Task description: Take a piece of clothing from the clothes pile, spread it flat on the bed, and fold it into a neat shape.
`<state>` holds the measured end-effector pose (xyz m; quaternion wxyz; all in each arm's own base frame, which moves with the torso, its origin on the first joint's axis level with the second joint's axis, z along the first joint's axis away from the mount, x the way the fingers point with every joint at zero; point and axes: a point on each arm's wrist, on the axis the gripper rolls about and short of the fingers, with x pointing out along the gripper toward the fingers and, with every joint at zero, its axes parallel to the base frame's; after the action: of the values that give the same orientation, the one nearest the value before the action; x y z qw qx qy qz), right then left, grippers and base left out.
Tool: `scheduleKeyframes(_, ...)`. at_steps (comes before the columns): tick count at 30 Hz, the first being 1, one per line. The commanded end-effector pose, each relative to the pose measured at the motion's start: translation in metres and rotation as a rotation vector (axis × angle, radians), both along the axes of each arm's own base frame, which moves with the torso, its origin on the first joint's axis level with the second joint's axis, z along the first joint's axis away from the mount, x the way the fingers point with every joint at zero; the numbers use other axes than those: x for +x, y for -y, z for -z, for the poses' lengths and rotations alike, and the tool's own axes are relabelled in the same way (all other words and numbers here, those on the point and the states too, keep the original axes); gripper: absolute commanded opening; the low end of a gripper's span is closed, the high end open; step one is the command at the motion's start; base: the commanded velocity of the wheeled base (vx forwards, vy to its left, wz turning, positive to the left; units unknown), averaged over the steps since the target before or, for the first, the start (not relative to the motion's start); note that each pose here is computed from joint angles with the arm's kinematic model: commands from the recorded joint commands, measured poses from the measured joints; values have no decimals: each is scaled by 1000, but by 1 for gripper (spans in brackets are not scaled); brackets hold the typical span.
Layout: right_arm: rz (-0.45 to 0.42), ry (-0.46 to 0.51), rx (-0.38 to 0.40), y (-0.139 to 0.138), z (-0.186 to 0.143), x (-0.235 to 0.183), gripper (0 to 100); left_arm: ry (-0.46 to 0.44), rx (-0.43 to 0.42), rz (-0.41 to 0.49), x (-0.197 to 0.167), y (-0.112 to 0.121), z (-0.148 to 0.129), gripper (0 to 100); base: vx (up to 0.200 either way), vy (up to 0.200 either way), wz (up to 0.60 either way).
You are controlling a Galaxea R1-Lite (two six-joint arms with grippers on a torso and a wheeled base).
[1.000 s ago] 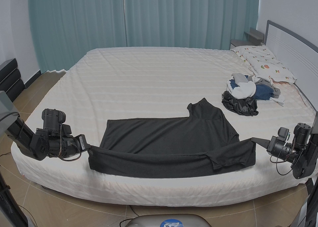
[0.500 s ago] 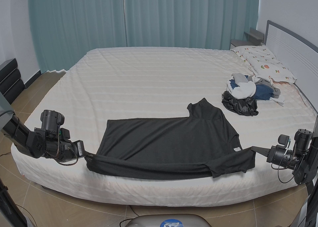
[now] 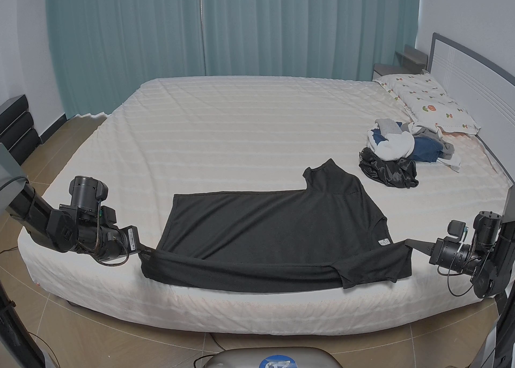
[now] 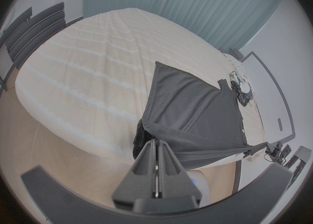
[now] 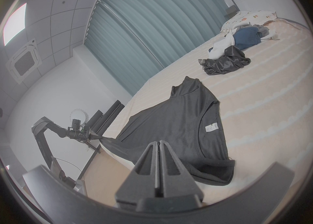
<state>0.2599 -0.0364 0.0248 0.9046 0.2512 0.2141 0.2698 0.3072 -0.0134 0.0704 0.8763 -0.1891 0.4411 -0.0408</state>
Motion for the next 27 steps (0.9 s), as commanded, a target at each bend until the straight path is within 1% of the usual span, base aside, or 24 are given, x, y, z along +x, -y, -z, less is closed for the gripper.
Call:
scheduleKeyframes(1,-3,0,0,1,7,9,0,-29,-2,-13,12,0,14,0,0,0,0)
scheduleKeyframes(4,-10,0,1,0,11,15,0,-44,-15,-28,19,2,20,0,0,0,0)
scheduleKeyframes(5,-12,-5,2,0,15,19,0,-49,-32,-49,24,2,23,0,0,0,0)
scheduleKeyframes(10,-8,-9,4,3,25,30,0,-47,-76,-103,39,3,27,0,0,0,0)
scheduleKeyframes(12,-8,-7,5,3,25,31,0,-47,-78,-107,40,3,28,0,0,0,0)
scheduleKeyframes(13,3,-7,2,5,30,37,0,-24,-99,-125,47,5,33,0,0,0,0)
scheduleKeyframes(15,3,-7,2,5,30,37,0,-24,-99,-125,47,5,33,0,0,0,0)
scheduleKeyframes(16,2,-13,1,5,39,44,0,2,-112,-153,53,7,41,0,0,0,0)
scheduleKeyframes(21,36,-5,-17,4,44,55,0,10,-98,-172,59,7,51,0,0,0,0)
scheduleKeyframes(23,74,-21,-29,5,50,61,0,-2,-111,-189,64,9,57,0,0,0,0)
scheduleKeyframes(27,82,-16,-36,2,53,69,0,-10,-124,-195,69,14,63,0,0,0,0)
